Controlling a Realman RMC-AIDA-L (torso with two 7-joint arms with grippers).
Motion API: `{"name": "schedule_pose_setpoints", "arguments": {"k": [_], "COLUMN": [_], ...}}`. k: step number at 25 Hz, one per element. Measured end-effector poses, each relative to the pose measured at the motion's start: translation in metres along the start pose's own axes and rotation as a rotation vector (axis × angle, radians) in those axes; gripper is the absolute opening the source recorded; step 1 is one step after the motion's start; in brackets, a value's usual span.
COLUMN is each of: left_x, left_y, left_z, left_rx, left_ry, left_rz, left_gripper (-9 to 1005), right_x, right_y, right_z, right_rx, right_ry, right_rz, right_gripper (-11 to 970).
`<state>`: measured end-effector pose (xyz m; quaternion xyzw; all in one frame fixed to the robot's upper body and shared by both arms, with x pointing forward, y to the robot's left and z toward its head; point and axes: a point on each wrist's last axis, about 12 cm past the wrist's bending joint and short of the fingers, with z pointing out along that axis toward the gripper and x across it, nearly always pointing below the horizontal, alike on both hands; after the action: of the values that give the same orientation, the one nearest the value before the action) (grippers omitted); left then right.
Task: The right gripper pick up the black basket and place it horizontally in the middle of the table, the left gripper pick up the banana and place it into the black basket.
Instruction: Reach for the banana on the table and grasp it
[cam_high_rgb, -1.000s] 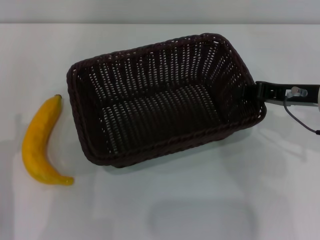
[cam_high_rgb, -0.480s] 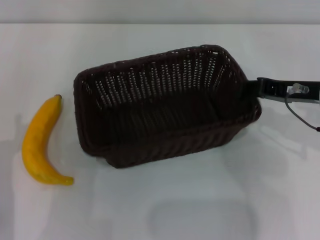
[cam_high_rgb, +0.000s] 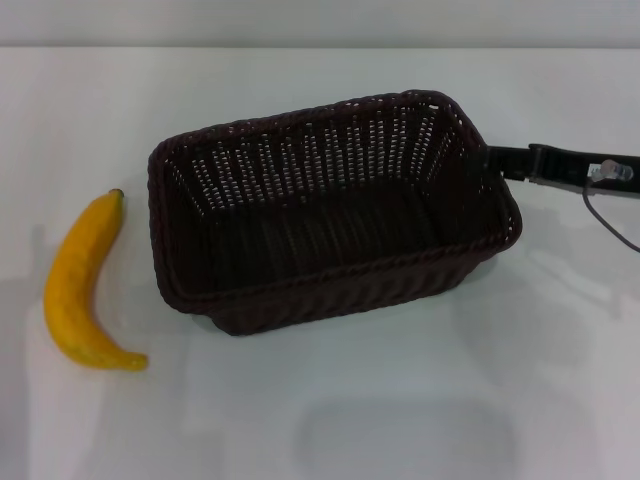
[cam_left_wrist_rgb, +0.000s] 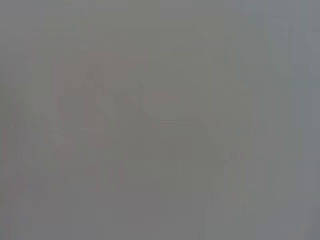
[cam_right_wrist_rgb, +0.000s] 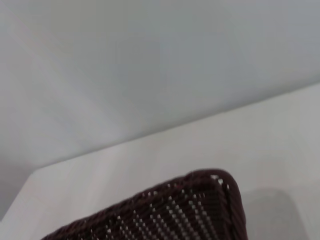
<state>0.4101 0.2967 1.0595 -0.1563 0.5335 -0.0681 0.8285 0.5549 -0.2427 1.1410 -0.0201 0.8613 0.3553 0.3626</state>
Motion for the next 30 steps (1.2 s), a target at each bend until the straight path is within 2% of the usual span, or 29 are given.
{"name": "schedule_pose_setpoints", "arguments": {"k": [5,6,13,14,19,27,29,30], "left_x": [0.002,0.002,0.003,0.003,0.002,0.001,0.001,0.001], "left_y": [0.0,0.0,0.001,0.001,0.002,0.001,0.0,0.0], "left_z": [0.002,0.003,0.008,0.008,0.009,0.007,0.007,0.007], "left_rx": [0.006,0.009,0.023,0.023,0.02,0.013,0.012,0.011], "left_ry": [0.005,0.005,0.001,-0.001,-0.006,-0.012,-0.014,-0.015], "left_rz": [0.005,0.007,-0.014,-0.014,-0.023,-0.039,-0.042,-0.043], "left_gripper": [885,885,885,885,885,885,885,885], "right_x": [-0.006,-0.014,-0.037,-0.04,-0.049,-0.062,-0.065,-0.065], "right_y": [-0.001,-0.003,-0.011,-0.013,-0.037,-0.08,-0.089,-0.089], "right_z": [-0.001,-0.003,-0.01,-0.011,-0.014,-0.016,-0.015,-0.015], "right_rx": [-0.004,0.01,0.101,0.125,0.299,0.673,0.751,0.751], "right_ry": [-0.042,-0.099,-0.279,-0.305,-0.397,-0.513,-0.531,-0.531], "right_rz": [-0.064,-0.153,-0.376,-0.403,-0.495,-0.579,-0.583,-0.583], "right_gripper": [673,687,861,860,856,857,857,855]}}
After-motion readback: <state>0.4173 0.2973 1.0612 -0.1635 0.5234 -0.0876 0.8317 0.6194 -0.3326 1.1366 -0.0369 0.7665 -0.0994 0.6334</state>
